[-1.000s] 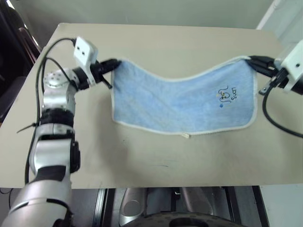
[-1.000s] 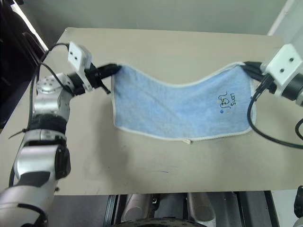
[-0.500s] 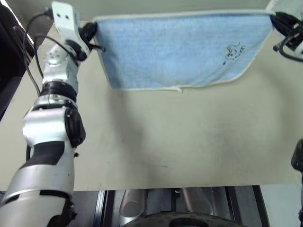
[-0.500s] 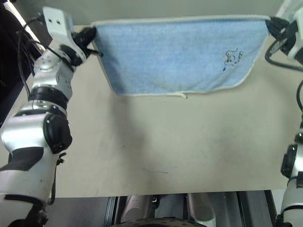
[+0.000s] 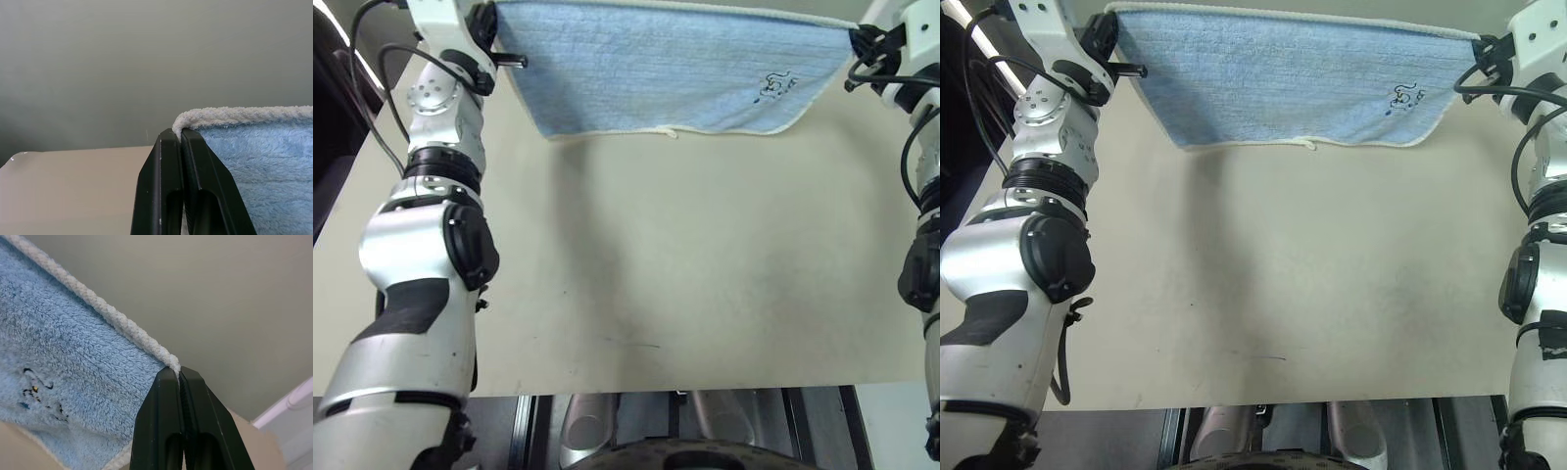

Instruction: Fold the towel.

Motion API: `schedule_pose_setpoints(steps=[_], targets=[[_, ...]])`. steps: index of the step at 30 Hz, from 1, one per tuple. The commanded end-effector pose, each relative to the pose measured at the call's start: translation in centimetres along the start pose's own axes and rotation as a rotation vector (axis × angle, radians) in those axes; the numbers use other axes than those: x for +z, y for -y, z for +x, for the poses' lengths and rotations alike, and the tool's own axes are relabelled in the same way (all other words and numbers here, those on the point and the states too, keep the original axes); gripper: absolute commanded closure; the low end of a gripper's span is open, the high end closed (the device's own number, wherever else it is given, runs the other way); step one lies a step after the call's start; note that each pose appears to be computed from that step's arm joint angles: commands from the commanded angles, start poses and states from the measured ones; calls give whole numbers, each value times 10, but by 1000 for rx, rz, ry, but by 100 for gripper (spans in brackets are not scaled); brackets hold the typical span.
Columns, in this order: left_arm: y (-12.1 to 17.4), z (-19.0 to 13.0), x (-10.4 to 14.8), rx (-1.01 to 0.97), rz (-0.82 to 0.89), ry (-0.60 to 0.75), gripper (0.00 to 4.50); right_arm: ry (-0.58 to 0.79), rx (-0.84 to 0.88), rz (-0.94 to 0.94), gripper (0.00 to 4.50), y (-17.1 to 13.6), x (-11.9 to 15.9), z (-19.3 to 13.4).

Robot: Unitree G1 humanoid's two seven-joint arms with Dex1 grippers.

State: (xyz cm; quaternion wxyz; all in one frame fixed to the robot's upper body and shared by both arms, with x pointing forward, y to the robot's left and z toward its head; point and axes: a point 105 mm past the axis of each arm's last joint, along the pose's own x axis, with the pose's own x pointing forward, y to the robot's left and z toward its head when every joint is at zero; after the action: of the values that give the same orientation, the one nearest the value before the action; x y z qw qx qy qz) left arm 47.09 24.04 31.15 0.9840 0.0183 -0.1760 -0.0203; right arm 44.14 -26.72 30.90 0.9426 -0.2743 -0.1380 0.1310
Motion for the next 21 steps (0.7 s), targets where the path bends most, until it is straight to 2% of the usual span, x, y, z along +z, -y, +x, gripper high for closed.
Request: schedule_pose_setpoints(steps=[1, 4, 8, 17, 21], targets=[[-16, -6, 16, -27, 2, 69, 448, 79, -3, 17, 450, 15, 10, -15], [-17, -18, -1, -147, -20, 38, 448, 120, 120, 36, 450, -1, 4, -30], [-25, -35, -20, -246, -40, 4, 448, 112, 198, 69, 450, -17, -7, -59], [-26, -77, -50, -535, -86, -75, 448, 17, 269, 167, 450, -60, -18, -110], [-35, -108, -69, -650, -53, -180, 448, -32, 306, 208, 450, -76, -21, -132]])
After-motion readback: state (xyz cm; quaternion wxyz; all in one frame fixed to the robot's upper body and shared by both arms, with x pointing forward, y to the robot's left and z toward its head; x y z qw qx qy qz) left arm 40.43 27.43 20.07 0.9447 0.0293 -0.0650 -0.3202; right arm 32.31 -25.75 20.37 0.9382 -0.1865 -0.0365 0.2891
